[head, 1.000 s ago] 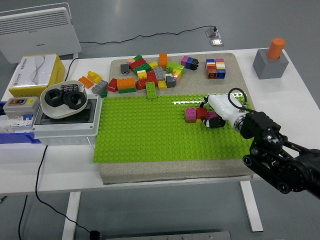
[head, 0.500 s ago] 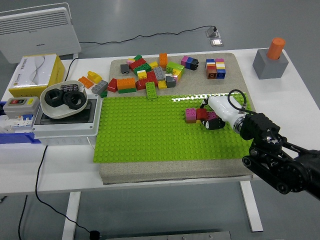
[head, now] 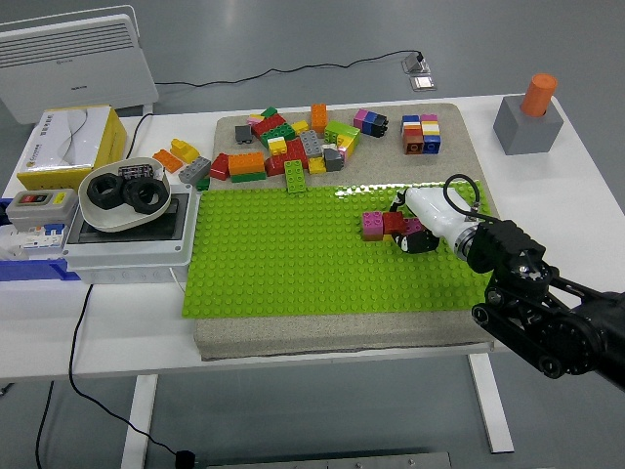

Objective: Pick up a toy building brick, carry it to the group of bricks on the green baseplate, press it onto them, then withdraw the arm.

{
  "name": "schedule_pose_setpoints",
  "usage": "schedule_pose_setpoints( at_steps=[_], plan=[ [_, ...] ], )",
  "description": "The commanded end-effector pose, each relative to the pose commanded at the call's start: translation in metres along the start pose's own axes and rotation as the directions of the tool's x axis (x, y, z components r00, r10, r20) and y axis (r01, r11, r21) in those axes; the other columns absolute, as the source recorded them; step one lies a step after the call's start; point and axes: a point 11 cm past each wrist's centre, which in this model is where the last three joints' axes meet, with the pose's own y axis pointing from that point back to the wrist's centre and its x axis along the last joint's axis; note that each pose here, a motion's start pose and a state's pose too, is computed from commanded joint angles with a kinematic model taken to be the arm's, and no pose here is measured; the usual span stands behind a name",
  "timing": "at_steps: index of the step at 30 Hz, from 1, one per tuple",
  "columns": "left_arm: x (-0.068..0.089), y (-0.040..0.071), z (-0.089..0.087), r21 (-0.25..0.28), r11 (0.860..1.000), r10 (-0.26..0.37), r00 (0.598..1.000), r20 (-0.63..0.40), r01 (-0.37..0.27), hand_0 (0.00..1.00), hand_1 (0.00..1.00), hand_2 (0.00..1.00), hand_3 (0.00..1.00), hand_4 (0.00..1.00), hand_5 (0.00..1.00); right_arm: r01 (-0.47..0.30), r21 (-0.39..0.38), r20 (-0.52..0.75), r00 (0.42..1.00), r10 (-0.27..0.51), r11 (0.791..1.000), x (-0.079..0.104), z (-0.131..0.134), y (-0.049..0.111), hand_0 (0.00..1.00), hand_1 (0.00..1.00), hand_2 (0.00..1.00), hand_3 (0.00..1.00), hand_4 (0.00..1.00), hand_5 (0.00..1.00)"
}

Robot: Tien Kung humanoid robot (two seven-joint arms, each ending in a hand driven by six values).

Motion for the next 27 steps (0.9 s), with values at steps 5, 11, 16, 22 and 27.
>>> schedule_pose_setpoints(
  at_steps=[5, 11, 16, 22, 27],
  plan=[
    [0.0001, 0.0, 0.0002, 0.0, 1.0, 0.0, 1.0, -0.001, 0.0, 0.674, 0.511, 0.531, 0.523, 0.68, 0.503, -0.001, 0.0, 0.0, 1.0, 0.001, 1.0, -0.0006, -0.0004, 0.0, 0.755, 0.761, 0.779, 0.655, 0.62, 0.226],
    [0.0003, 0.0, 0.0005, -0.001, 1.0, 0.001, 1.0, -0.001, -0.001, 0.673, 0.512, 0.531, 0.523, 0.68, 0.503, 0.0, -0.001, -0.007, 1.0, 0.0, 1.0, -0.0011, -0.0006, 0.0003, 0.754, 0.761, 0.788, 0.66, 0.624, 0.225],
    [0.0, 0.0, 0.0003, -0.001, 1.0, 0.001, 1.0, -0.002, -0.001, 0.673, 0.513, 0.53, 0.523, 0.68, 0.502, 0.001, 0.0, -0.006, 1.0, -0.001, 1.0, -0.0019, -0.001, 0.0005, 0.755, 0.768, 0.794, 0.661, 0.628, 0.225],
    [-0.0004, 0.0, -0.0002, 0.0, 1.0, 0.0, 1.0, -0.002, 0.0, 0.673, 0.513, 0.529, 0.523, 0.679, 0.502, 0.0, 0.003, 0.003, 1.0, 0.0, 1.0, -0.0014, -0.0023, -0.0003, 0.755, 0.77, 0.798, 0.662, 0.633, 0.22],
    [-0.0002, 0.0, 0.0, -0.003, 1.0, 0.003, 1.0, -0.001, -0.003, 0.673, 0.513, 0.529, 0.523, 0.679, 0.502, 0.001, 0.002, 0.006, 1.0, -0.001, 1.0, -0.0016, -0.0021, -0.0004, 0.757, 0.77, 0.8, 0.663, 0.638, 0.221]
  ],
)
